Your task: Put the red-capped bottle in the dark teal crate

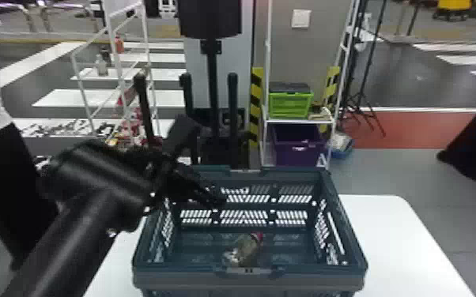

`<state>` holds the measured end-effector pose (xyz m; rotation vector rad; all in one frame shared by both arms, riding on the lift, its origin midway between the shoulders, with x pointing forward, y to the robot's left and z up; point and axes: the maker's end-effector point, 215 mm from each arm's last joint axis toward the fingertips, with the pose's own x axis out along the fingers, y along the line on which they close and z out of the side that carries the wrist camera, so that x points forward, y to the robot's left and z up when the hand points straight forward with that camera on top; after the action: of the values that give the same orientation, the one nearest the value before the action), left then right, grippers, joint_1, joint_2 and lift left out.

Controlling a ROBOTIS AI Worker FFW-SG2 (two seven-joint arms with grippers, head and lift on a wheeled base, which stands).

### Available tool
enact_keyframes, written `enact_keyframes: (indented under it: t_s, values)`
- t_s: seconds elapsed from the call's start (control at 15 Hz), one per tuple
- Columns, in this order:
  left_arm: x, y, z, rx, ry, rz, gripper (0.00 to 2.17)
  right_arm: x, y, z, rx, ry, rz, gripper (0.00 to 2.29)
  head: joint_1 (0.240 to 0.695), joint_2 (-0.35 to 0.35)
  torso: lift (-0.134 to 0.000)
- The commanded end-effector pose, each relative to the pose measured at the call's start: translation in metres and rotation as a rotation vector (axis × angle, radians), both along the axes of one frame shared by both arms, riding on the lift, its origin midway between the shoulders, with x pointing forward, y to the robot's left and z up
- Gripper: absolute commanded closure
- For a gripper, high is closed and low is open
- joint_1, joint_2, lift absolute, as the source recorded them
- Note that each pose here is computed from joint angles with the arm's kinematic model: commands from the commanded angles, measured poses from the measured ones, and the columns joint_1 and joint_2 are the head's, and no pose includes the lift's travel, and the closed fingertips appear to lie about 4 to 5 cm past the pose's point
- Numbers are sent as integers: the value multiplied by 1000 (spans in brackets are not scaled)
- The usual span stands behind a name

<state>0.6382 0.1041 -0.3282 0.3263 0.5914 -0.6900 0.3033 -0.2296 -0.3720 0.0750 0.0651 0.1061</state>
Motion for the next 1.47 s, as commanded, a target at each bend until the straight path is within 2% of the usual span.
enact_keyframes:
  t_s: [0.0, 0.07, 0.2, 0.33, 0.4, 0.47, 0.6, 0.73, 1.0, 1.2, 1.4]
  values:
    - [-19, 32, 28, -134, -61, 117, 29, 1, 0, 3, -1, -3, 5, 151, 499, 0, 0]
    - [-35, 51, 35, -184, -91, 182, 29, 1, 1, 2, -5, 0, 11, 151, 499, 0, 0]
    - [-76, 98, 40, -237, -141, 332, 29, 1, 0, 3, -8, 1, 22, 151, 499, 0, 0]
    - [-120, 143, 42, -227, -204, 472, 33, 3, 0, 2, -8, 5, 35, 151, 499, 0, 0]
    - [-132, 155, 68, -244, -338, 510, 33, 5, 0, 0, -6, 10, 38, 151, 499, 0, 0]
    - [-148, 165, 79, -256, -402, 547, 33, 6, 1, -1, -6, 11, 40, 151, 499, 0, 0]
    - [-186, 179, 74, -264, -451, 635, 33, 9, 4, -5, -3, 20, 53, 151, 499, 0, 0]
    - [-213, 179, 62, -286, -522, 675, 33, 12, 7, -6, -2, 25, 64, 151, 499, 0, 0]
    - [-263, 153, 6, -392, -600, 707, 36, 13, 7, -10, -8, 34, 73, 151, 499, 0, 0]
    - [-291, 130, -24, -408, -615, 732, 36, 12, 12, -10, -10, 37, 89, 151, 499, 0, 0]
    - [-302, 115, -56, -396, -558, 741, 36, 11, 18, -9, -9, 32, 106, 151, 499, 0, 0]
